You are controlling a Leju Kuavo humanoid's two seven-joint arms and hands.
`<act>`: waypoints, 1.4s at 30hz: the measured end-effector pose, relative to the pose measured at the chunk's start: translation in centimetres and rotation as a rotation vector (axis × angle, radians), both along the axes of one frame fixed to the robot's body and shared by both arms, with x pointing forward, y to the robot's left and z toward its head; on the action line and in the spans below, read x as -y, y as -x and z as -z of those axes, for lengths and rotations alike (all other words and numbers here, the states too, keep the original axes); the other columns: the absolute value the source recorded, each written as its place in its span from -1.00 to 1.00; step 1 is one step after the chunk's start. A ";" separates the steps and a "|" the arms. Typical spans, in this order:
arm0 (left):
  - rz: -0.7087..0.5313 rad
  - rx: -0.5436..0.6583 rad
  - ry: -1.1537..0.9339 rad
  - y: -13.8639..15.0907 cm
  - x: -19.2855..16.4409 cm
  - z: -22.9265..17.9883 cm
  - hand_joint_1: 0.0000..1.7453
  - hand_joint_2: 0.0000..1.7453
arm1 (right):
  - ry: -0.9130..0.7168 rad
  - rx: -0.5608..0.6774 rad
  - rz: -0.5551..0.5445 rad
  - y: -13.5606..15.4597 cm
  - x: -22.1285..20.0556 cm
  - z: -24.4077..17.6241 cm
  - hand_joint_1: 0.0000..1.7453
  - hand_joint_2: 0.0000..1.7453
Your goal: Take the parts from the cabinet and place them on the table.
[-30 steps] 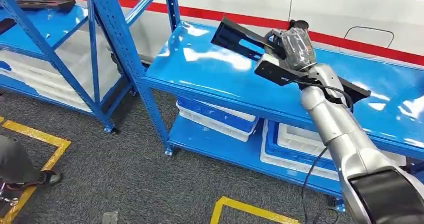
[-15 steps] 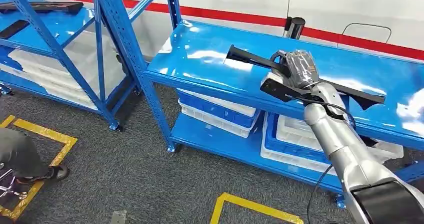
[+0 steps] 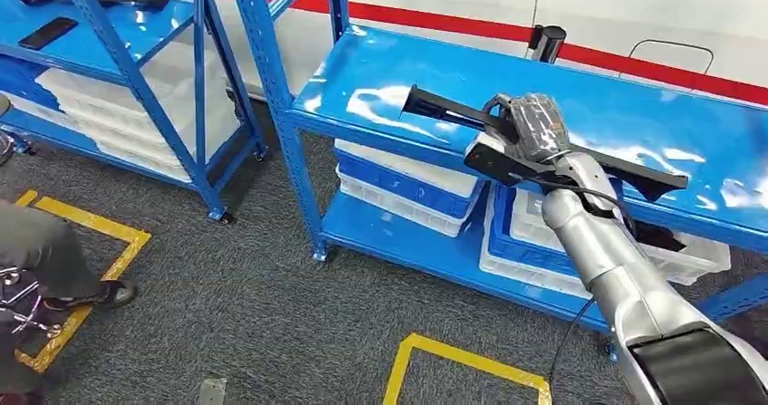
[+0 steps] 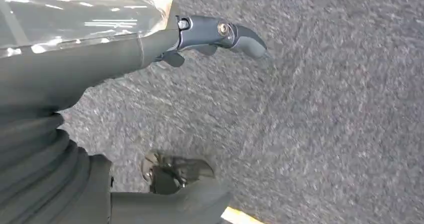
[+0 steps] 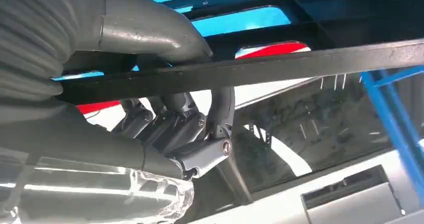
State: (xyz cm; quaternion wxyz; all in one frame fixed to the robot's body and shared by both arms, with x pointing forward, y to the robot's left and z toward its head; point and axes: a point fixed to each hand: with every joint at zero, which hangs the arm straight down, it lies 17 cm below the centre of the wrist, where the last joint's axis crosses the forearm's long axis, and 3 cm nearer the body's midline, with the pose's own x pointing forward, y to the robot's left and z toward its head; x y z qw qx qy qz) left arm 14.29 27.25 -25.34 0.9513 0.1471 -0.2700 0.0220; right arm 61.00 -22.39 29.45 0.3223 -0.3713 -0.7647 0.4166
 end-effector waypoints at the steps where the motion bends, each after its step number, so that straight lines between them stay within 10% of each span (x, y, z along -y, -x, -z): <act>1: 0.005 0.000 0.000 0.0 0.0 0.0 -1.00 1.00 | 0.001 0.000 0.003 0.0 0.2 0.0 0.98 1.00; 42: 0.031 -0.002 0.014 0.0 0.5 0.1 -1.00 1.00 | 0.013 0.014 0.072 -0.1 2.6 0.5 0.98 1.00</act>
